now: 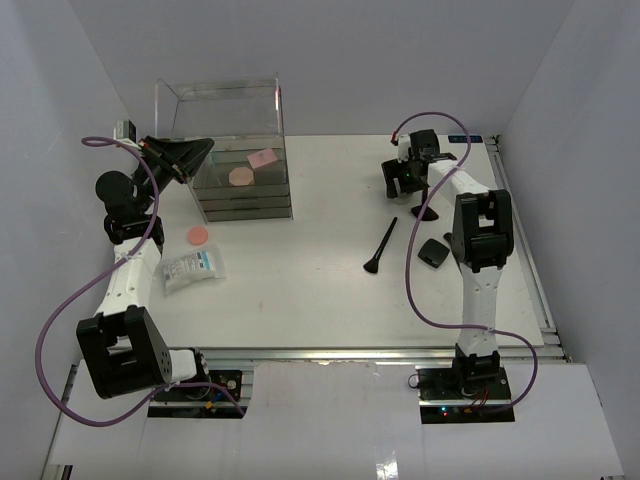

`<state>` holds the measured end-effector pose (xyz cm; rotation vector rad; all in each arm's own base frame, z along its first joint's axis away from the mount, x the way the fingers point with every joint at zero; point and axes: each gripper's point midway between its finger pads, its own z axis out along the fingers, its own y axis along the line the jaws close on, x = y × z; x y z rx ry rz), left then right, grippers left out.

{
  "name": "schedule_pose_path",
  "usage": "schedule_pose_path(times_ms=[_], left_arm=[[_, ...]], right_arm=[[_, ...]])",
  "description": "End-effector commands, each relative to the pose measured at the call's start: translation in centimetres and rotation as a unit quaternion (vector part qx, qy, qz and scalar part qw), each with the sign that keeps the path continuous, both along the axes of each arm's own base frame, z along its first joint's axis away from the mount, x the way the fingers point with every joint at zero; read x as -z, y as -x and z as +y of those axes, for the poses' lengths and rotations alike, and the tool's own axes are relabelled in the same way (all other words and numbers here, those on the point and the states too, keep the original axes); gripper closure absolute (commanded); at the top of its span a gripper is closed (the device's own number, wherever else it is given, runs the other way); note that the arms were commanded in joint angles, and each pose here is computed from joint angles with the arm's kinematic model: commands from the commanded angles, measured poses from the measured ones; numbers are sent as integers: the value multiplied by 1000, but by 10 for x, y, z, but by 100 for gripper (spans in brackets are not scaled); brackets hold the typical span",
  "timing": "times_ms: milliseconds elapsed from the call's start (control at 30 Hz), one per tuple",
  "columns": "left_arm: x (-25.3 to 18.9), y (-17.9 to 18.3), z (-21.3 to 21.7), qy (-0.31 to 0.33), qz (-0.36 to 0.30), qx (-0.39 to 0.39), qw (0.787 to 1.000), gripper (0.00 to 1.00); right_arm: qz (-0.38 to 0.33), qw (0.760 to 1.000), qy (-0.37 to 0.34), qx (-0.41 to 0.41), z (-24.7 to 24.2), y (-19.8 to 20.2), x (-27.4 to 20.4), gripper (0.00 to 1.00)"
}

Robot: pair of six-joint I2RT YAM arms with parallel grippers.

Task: Organize the makeup

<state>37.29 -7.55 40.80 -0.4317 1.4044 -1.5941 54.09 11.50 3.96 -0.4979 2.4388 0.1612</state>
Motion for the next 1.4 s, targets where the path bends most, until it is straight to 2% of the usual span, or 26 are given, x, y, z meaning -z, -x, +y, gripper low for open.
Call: schedule_pose_path(times_ms=[0,67,133,200,233,300,400,467,500,600,633,667,767,867,967,1100,1267,1367], left_arm=[[-21,11,-4,-15,-44,2,999,99],[-22,12,-5,-15,-44,2,999,99],[-22,12,-5,-16,-46,2,999,99],[-22,12,-5,-16,-46,2,999,99],[-23,12,-5,-16,-47,2,999,99],[-23,12,-5,-16,-47,3,999,99],[-25,13,-5,-16,-48,4,999,99],[-26,14,-5,-16,-50,3,999,99],[-27,14,-5,-16,-50,4,999,99],[-30,15,-5,-17,-55,2,998,99],[-31,15,-5,-16,-54,2,998,99],[-33,16,-5,-16,-57,3,998,99],[-36,17,-6,-16,-59,2,998,99],[-39,18,-6,-15,-62,2,998,99],[-40,20,-6,-16,-64,2,998,99],[-41,21,-6,-16,-67,3,998,99],[-43,23,-6,-14,-70,3,997,99],[-44,26,-8,-14,-72,5,997,98]], right_arm=[[-51,997,-21,-53,16,6,-52,72],[-67,994,-17,-86,26,18,-65,81],[-99,984,-21,-147,47,34,-90,84],[-103,971,-31,-212,68,63,-94,88],[-143,954,-19,-263,91,80,-118,90],[-171,914,-2,-367,134,135,-126,91],[-222,837,45,-498,179,202,-129,92],[-269,790,90,-544,202,228,-135,92],[-274,776,91,-561,214,244,-136,92],[-330,721,158,-588,259,270,-152,92],[-338,722,182,-576,266,262,-157,92],[-350,708,196,-581,283,264,-155,92],[-400,690,248,-550,315,243,-171,92],[-458,683,275,-498,343,216,-209,92],[-496,678,285,-462,368,196,-227,92],[-560,660,286,-411,387,180,-271,92],[-593,640,316,-374,399,157,-284,92],[-601,639,328,-350,399,134,-294,92]])
